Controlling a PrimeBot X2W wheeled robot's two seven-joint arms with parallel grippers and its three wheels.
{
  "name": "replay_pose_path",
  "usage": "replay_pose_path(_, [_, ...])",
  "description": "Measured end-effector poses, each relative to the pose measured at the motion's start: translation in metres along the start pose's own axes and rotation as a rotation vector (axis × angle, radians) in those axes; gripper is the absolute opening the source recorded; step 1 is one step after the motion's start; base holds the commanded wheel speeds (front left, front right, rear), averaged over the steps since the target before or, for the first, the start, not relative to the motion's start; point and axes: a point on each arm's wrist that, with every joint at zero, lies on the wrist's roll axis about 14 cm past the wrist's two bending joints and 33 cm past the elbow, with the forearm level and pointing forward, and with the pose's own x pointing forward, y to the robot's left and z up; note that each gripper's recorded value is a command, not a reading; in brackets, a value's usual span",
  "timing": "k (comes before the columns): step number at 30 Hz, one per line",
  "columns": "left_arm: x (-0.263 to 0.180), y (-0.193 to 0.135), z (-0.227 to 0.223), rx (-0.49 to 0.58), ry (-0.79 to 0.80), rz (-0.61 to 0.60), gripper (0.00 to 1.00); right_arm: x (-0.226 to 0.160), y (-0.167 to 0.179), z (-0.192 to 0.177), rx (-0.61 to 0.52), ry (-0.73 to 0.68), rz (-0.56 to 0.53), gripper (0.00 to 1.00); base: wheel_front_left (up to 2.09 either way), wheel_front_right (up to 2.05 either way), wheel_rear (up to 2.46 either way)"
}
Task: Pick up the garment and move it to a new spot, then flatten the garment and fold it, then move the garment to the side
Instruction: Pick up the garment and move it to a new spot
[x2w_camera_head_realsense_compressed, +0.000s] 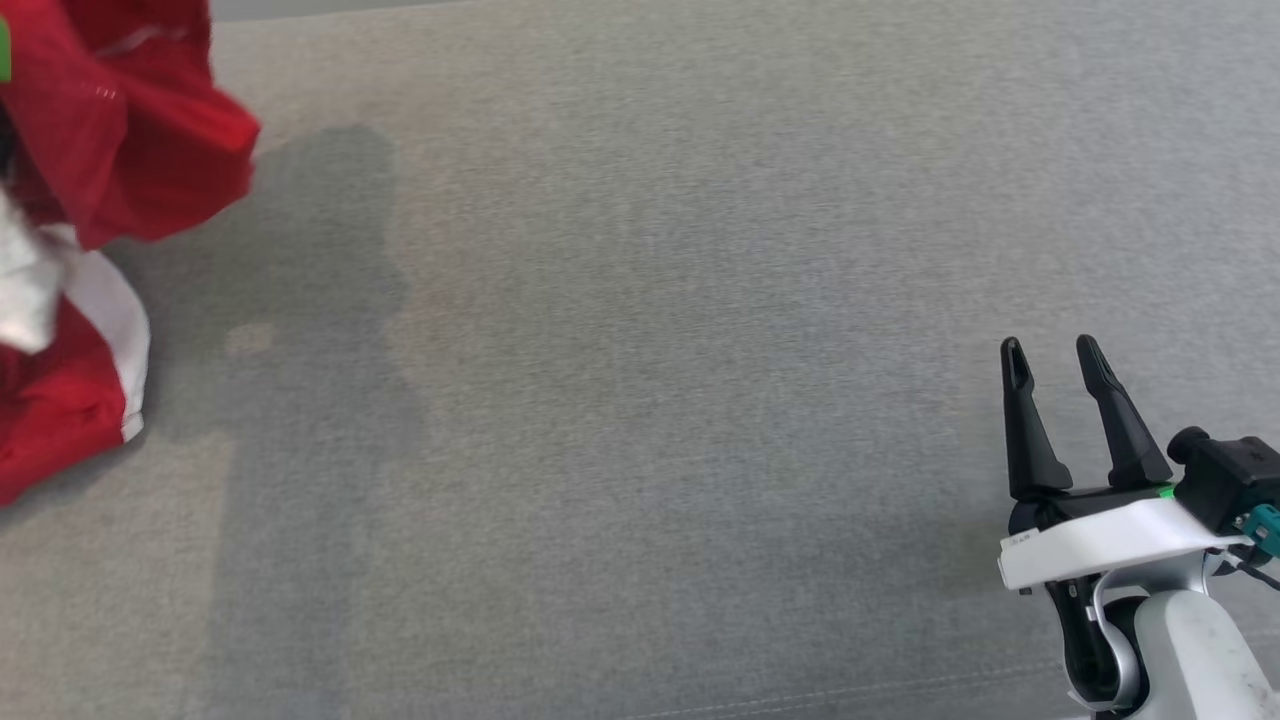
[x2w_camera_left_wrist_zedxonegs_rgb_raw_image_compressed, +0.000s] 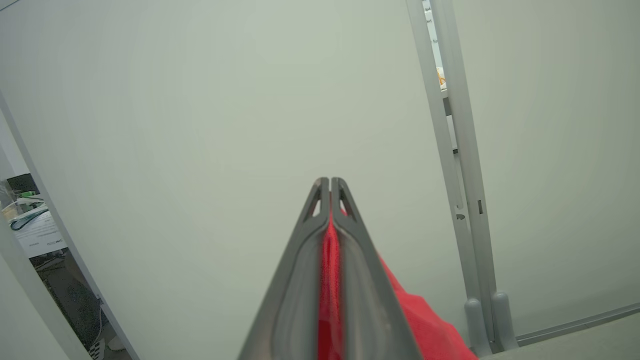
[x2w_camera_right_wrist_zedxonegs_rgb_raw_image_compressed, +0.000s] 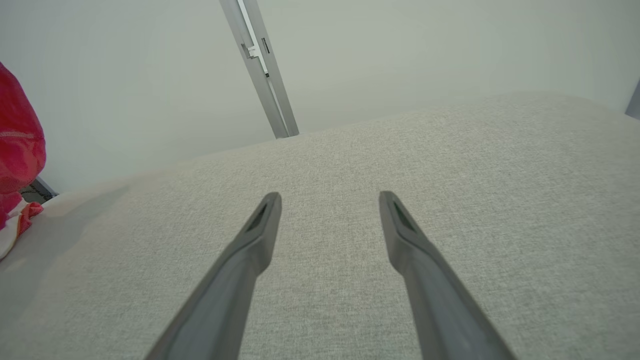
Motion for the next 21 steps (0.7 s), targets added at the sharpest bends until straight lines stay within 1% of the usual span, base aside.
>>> replay_pose_path(6, [0.033,-0.072,0.048,-0.018,-0.101,-0.168,0.0,-0.015,-0.022,0.006,0.017,-0.027,-0.084,1.0,0.0,0.0,0.0])
replay_pose_path(10, [0.046,-0.133,0.069,-0.078,-0.152,-0.294,0.0,-0.026,-0.038,0.008,0.029,-0.036,-0.143,1.0,0.0,0.0,0.0])
replay_pose_path(16, [0.042,-0.234,0.07,-0.165,-0.151,-0.509,0.0,-0.038,-0.057,0.011,0.033,-0.046,-0.212,1.0,0.0,0.0,0.0])
replay_pose_path(21, [0.031,-0.287,0.057,-0.221,-0.125,-0.615,0.0,-0.046,-0.068,0.013,0.026,-0.05,-0.251,1.0,0.0,0.0,0.0])
